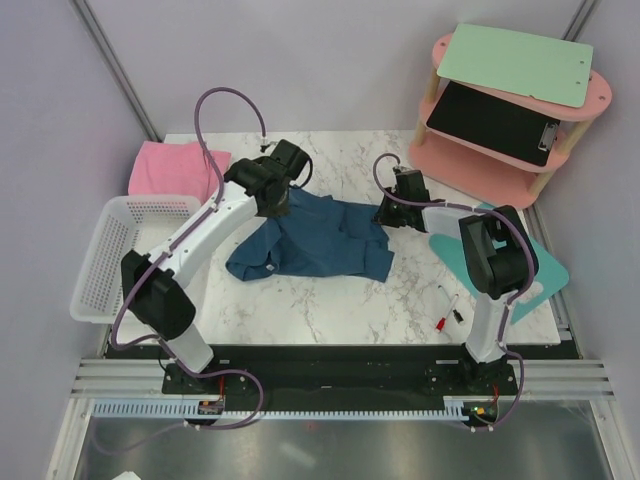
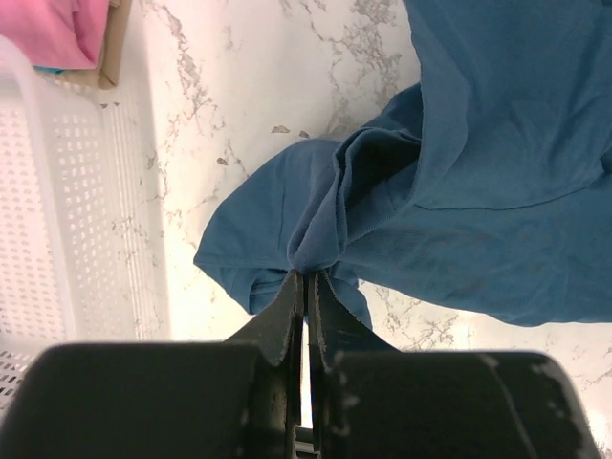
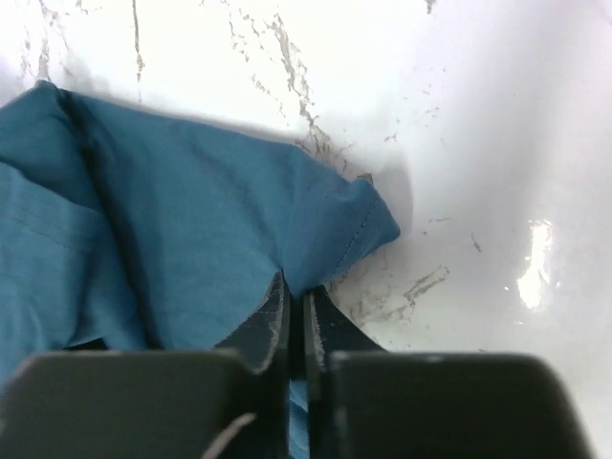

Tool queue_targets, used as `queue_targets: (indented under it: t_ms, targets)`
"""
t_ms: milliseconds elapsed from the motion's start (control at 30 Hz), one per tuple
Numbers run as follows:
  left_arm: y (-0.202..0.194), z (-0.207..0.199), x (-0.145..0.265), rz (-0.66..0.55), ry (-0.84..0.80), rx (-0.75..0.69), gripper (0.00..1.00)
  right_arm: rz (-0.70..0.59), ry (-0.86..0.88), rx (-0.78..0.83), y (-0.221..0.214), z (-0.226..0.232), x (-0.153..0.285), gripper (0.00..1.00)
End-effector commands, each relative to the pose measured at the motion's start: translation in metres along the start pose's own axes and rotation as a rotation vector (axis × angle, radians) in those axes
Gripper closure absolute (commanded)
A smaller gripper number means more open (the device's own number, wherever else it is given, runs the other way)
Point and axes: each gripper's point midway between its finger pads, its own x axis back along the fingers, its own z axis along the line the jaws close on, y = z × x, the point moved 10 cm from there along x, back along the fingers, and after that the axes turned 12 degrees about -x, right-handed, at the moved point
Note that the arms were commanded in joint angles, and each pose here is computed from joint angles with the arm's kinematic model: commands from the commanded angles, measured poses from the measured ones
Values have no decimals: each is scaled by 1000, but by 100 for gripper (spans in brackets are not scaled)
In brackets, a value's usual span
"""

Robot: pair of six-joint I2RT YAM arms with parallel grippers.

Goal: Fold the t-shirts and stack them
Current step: Flatten out the tshirt

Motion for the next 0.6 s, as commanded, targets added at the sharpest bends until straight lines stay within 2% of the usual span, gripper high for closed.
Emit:
queue_targets:
  t_ms: [0,100,200,333,467,567]
  targets:
    - [2,33,23,-65,64,35,98,-4,-6,-16,2,8,2,100]
    - [5,52,28,-85,95,53,98,-75,-56,19,17,16,29,100]
    - [7,75,34,-109,154,63,98,-200,-95,48,36,26,68,100]
    - [1,104,52,-153,299,56,98,-343,-108,13,63,26,119,100]
    - [-28,109,51,-109,328,24,98,-335,-160,11,66,12,134,100]
    - [-63,99,43,-43,236,57,98,-284,-241,17,54,-5,132,100]
